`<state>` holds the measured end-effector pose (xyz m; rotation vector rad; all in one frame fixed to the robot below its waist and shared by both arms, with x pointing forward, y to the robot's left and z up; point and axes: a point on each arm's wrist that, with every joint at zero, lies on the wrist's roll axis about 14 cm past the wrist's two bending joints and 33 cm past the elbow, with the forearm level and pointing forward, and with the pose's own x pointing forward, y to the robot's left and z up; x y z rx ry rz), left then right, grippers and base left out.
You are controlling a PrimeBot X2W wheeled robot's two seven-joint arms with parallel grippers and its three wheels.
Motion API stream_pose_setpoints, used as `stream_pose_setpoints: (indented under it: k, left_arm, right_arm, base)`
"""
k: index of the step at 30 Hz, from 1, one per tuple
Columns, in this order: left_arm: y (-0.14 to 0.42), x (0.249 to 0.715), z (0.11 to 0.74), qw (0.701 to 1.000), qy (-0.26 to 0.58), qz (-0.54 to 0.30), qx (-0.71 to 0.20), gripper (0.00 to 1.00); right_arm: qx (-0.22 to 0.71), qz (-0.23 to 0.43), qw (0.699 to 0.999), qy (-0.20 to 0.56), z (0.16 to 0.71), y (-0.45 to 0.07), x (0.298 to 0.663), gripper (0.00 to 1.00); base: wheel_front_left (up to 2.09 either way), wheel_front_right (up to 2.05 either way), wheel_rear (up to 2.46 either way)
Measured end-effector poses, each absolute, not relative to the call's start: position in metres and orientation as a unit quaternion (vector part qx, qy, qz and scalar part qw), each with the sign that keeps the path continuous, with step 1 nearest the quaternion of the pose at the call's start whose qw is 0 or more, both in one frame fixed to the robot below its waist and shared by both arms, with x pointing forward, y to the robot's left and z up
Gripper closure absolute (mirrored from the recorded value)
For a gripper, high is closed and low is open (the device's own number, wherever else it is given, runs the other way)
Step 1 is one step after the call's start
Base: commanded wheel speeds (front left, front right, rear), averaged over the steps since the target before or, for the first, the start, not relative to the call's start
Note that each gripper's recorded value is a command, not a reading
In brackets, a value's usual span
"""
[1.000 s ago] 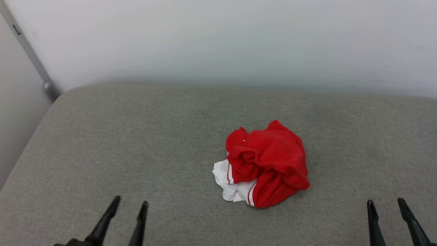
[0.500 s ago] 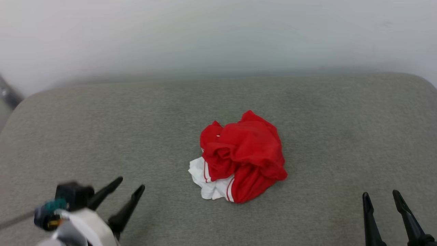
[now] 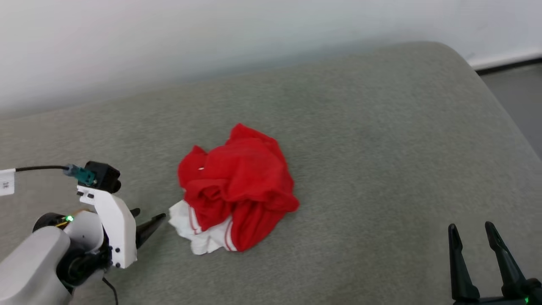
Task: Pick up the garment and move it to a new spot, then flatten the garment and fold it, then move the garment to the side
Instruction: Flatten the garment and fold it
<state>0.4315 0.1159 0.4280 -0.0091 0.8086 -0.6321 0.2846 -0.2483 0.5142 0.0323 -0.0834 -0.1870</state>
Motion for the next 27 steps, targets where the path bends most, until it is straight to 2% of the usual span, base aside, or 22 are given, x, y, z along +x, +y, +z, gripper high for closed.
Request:
stream_pose_setpoints:
  k: [7,13,14,15,16,21,27]
  left_arm:
    - [0.079,0.438,0.395,0.825,0.442,-0.35,0.036,0.0]
    - [0.075,0.44,0.376,0.79,0.493,-0.358,0.065,0.0]
    - [0.075,0.441,0.375,0.789,0.494,-0.359,0.067,0.27]
    - [0.074,0.442,0.376,0.787,0.494,-0.362,0.071,0.69]
    - [0.073,0.442,0.377,0.787,0.492,-0.366,0.075,1.0]
    - [0.071,0.441,0.388,0.795,0.469,-0.378,0.072,1.0]
    - [0.098,0.452,0.414,0.831,0.43,-0.348,0.059,1.0]
  right_arm:
    - [0.018,-0.152,0.988,-0.021,0.506,-0.275,0.262,0.0]
    - [0.016,-0.174,0.985,-0.009,0.502,-0.283,0.254,0.0]
    - [0.016,-0.175,0.984,-0.01,0.502,-0.284,0.255,0.0]
    - [0.017,-0.176,0.984,-0.01,0.502,-0.284,0.256,0.0]
    - [0.017,-0.176,0.984,-0.009,0.502,-0.285,0.256,0.0]
    - [0.019,-0.169,0.985,-0.008,0.5,-0.283,0.262,0.0]
    - [0.022,-0.142,0.99,-0.007,0.497,-0.273,0.276,0.0]
  base:
    - [0.0,0.0,0.0]
    - [0.0,0.0,0.0]
    - [0.0,0.0,0.0]
    - [0.0,0.0,0.0]
    - [0.0,0.0,0.0]
    - [0.0,0.0,0.0]
    - [0.0,0.0,0.0]
